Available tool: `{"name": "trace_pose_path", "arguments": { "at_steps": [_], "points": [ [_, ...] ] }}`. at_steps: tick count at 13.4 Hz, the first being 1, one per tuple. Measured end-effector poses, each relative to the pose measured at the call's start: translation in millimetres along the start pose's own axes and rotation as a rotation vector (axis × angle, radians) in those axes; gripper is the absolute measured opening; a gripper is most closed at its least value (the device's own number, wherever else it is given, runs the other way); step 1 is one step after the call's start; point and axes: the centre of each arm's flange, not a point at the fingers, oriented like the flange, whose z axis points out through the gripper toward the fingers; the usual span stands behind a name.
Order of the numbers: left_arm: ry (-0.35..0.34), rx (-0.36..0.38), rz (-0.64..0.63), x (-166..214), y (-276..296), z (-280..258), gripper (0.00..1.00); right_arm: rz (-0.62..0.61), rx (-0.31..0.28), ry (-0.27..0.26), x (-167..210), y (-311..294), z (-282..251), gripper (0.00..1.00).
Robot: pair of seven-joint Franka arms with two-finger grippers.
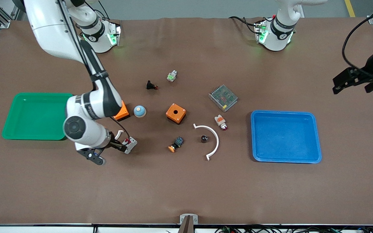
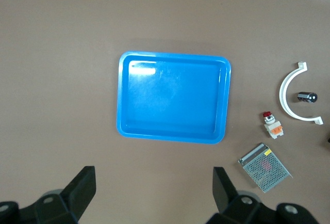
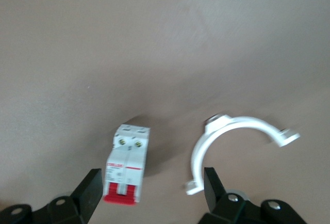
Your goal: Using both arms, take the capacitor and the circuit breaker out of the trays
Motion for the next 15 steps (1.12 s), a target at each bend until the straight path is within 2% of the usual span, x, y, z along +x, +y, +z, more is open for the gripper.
{"name": "trace_pose_path", "arguments": {
  "at_steps": [3, 5, 8, 10, 15],
  "points": [
    [-0.015, -0.015, -0.006, -18, -11, 1, 1.00, -0.128, -0.021, -0.052, 20, 54, -55, 0.96],
    [-0.021, -0.011, 0.006, -26, -4, 1, 1.00, -0.221, -0.033, -0.090, 26, 101, -100, 0.97],
    [-0.024, -0.010, 0.016, -28, 2, 1, 1.00, -0.352, -0.016, -0.122, 28, 167, -158, 0.99],
    [-0.035, -0.009, 0.020, -30, 4, 2, 1.00, -0.413, -0.021, -0.115, 20, 194, -189, 1.00],
    [-0.051, -0.007, 0.049, -34, 23, 3, 1.00, -0.482, -0.029, -0.057, -23, 221, -239, 1.00]
  ]
}}
